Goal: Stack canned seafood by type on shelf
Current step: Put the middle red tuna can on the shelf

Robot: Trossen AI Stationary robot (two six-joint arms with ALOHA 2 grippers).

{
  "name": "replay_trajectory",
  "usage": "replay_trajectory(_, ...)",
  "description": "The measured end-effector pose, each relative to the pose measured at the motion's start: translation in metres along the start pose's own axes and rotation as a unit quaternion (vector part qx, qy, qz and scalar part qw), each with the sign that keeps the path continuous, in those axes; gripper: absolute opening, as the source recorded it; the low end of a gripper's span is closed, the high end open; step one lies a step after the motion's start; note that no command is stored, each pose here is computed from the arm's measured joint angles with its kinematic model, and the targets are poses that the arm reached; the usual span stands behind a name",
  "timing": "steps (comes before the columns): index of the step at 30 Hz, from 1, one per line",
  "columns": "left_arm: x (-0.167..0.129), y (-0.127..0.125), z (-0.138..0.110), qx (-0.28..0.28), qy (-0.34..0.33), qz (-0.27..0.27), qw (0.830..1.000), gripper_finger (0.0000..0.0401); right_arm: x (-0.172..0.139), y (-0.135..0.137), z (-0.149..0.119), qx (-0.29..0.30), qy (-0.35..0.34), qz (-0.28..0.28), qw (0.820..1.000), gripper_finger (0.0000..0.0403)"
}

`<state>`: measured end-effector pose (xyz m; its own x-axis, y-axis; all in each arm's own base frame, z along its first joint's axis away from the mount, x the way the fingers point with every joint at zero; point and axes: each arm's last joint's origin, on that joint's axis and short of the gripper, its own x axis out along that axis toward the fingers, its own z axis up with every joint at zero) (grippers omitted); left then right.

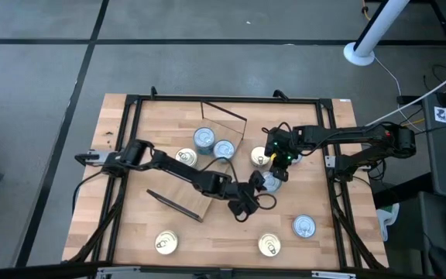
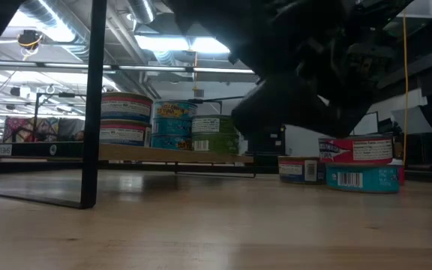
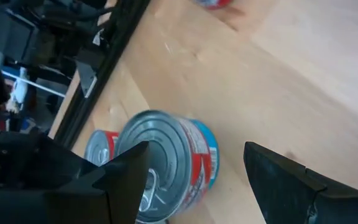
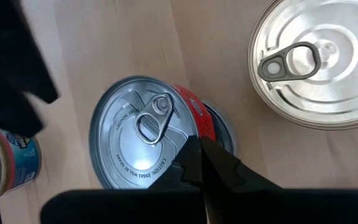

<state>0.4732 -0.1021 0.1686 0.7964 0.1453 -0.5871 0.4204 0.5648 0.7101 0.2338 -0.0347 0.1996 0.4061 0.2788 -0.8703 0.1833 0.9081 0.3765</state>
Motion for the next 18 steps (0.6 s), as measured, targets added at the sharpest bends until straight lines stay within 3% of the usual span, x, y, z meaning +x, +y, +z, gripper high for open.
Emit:
replay_trajectory(10, 0.019, -0.004, -0.012, 0.003, 0.011, 0.012, 1.000, 0.0258, 0.000, 0.000, 0.000, 0.000, 0.001, 0.000, 1.000, 0.0000)
replay_trajectory(18, 0.036, -0.019, -0.021, 0.065, 0.039, 0.020, 0.997, 0.0258, 0.000, 0.000, 0.000, 0.001, 0.002, 0.000, 1.000, 0.0000)
